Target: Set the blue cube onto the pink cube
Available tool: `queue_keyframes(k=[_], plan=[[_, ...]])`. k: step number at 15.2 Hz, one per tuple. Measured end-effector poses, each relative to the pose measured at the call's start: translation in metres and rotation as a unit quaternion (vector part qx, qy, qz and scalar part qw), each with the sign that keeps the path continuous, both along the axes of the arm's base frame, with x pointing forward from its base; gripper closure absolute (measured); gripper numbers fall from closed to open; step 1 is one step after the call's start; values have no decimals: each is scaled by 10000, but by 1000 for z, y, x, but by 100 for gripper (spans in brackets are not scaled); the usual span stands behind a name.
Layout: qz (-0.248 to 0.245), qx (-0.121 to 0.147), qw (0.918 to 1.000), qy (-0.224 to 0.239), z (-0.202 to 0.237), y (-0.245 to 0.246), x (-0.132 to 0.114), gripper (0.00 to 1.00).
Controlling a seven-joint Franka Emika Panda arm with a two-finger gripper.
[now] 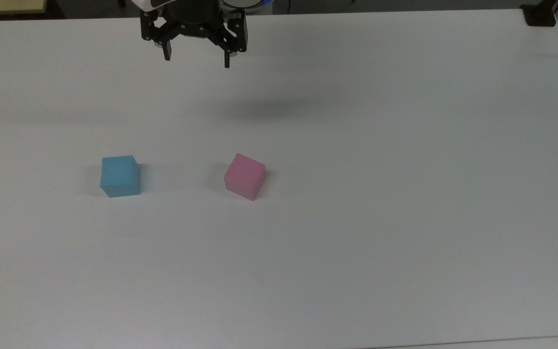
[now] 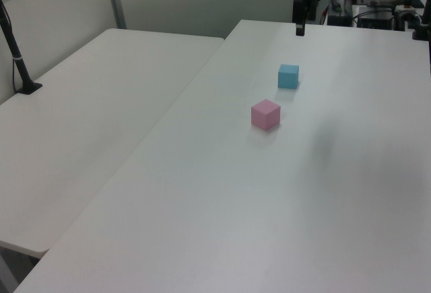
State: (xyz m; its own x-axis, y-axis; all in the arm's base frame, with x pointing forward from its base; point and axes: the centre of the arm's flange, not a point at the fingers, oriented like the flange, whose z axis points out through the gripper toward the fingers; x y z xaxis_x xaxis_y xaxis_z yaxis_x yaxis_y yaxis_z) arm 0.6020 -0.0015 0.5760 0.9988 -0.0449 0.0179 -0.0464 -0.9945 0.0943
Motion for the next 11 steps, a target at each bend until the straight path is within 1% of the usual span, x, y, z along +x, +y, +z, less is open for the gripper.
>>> queue_keyframes(k=[11], plan=[[-16, -1, 10000, -2, 0, -2, 0, 0]])
